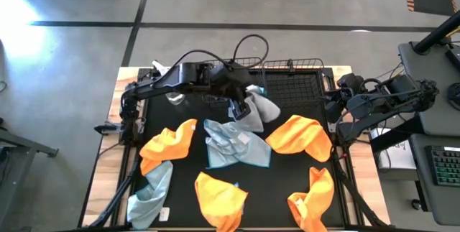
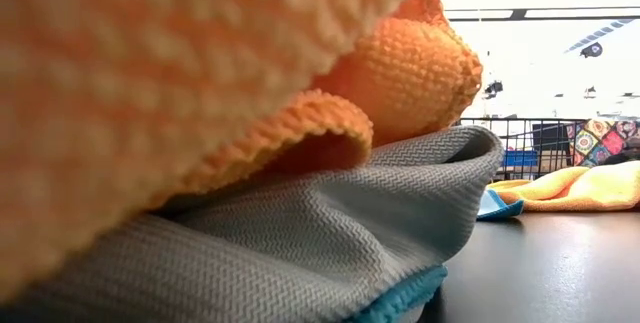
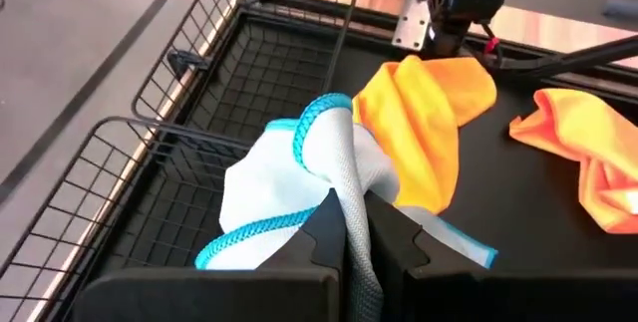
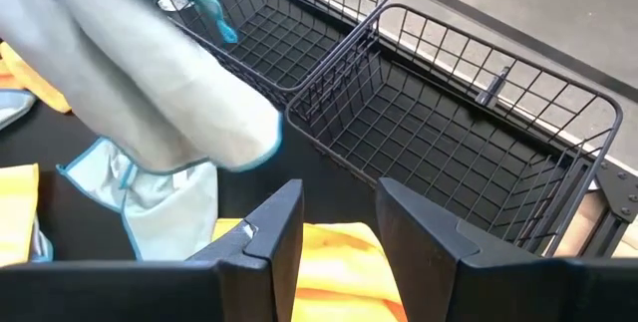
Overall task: Sort microfiber towel by color & place in baskets
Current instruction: Put the middle blue microfiber towel into the left black wire basket
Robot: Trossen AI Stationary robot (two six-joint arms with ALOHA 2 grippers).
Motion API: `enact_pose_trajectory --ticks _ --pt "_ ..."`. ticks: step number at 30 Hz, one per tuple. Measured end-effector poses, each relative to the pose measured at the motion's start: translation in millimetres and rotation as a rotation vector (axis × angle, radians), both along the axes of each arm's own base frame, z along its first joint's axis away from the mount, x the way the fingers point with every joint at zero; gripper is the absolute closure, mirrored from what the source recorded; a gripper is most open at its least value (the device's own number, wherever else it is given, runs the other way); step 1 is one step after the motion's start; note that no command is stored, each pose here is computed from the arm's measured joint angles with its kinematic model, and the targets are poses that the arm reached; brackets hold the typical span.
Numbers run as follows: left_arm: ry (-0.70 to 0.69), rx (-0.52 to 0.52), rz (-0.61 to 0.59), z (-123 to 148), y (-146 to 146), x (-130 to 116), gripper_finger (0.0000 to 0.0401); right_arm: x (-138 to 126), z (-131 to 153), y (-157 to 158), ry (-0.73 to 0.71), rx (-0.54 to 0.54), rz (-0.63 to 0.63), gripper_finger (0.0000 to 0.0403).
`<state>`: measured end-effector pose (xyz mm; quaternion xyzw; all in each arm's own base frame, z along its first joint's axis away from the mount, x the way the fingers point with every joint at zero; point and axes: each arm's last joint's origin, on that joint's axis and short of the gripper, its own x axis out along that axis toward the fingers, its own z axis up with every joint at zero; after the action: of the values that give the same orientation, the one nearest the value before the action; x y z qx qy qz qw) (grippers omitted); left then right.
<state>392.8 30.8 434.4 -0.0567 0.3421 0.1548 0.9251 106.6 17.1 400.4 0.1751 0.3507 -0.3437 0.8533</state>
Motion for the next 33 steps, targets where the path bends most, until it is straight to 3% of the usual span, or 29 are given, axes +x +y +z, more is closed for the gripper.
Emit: enact_pose_trajectory --ticks 5,13,16,24,33 --pt "0.008 0.105 0.084 0.6 4.6 -0.2 0.0401 1.2 -0.4 0.5 0.003 0.001 0.000 0.0280" --pt "0.063 0.458 0.442 6.2 26.9 -7.2 0.0401 2.0 -0.6 0.7 0.004 0.001 -0.002 0.0280" --pt "0.087 0.538 0.538 8.1 39.1 -10.5 0.0401 2.0 -0.6 0.7 0.001 0.006 -0.007 0.0280" --pt "0.114 0.535 0.626 7.6 73.9 -18.1 0.0401 2.1 -0.6 0.7 0.000 0.006 -0.008 0.0280" --pt "0.073 0.388 0.618 5.0 103.1 -24.7 0.0401 2.1 -0.6 0.7 0.000 0.006 -0.007 0.0280"
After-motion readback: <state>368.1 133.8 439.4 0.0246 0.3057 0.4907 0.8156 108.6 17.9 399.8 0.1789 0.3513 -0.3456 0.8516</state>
